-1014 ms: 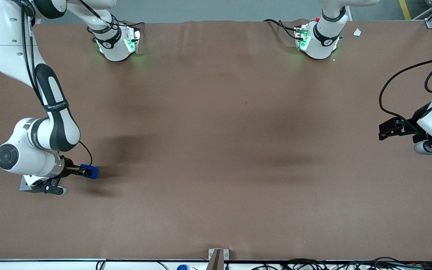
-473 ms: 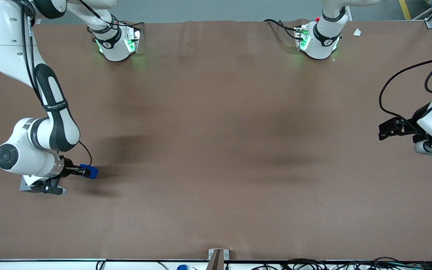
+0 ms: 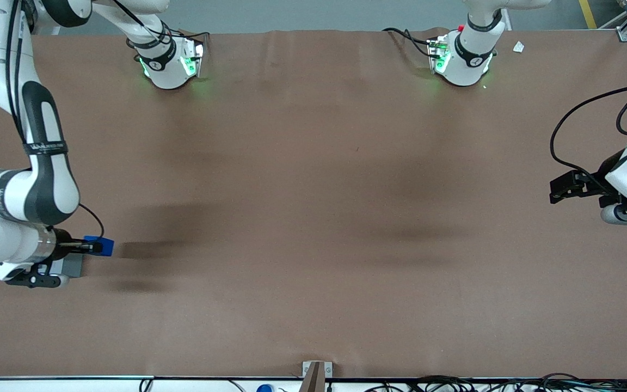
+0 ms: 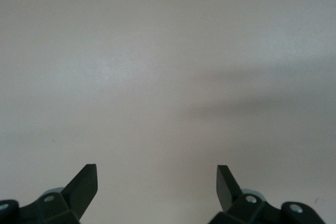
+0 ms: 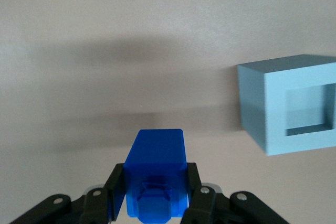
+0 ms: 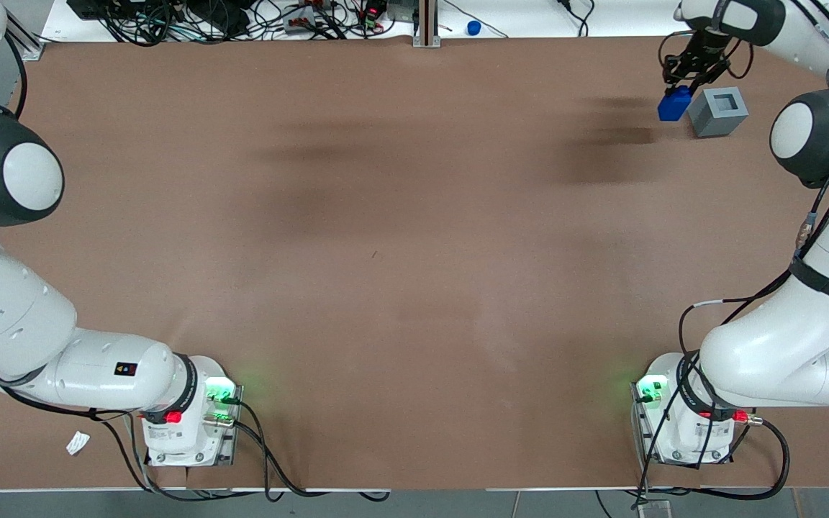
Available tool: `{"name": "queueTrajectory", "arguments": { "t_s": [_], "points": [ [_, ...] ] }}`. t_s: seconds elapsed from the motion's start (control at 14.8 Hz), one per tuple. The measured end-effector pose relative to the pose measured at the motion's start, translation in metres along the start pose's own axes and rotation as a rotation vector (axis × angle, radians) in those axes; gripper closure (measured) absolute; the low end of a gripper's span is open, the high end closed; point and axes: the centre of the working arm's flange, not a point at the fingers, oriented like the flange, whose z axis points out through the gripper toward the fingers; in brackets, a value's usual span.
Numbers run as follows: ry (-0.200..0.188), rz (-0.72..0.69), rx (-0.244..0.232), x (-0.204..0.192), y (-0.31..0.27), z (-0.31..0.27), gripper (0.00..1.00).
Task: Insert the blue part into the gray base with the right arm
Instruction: 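Carry the blue block over the opening of the gray base, then lower the blue block into the gray base's opening and press down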
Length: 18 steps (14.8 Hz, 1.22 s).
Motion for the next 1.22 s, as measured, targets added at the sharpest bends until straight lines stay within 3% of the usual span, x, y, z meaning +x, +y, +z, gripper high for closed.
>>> {"name": "queueTrajectory", "arguments": {
  "t_s": [0.34,0.61,1.22],
  "points": [
    [-0.030,-0.079,0.008,-0.004,0.057,-0.029,0.49],
    [-0.006,-0.040,0.009,0.003,0.096,-0.035,0.49],
    [0.023,-0.060,0.000,0.025,0.110,-0.024,0.49]
  ]
}}
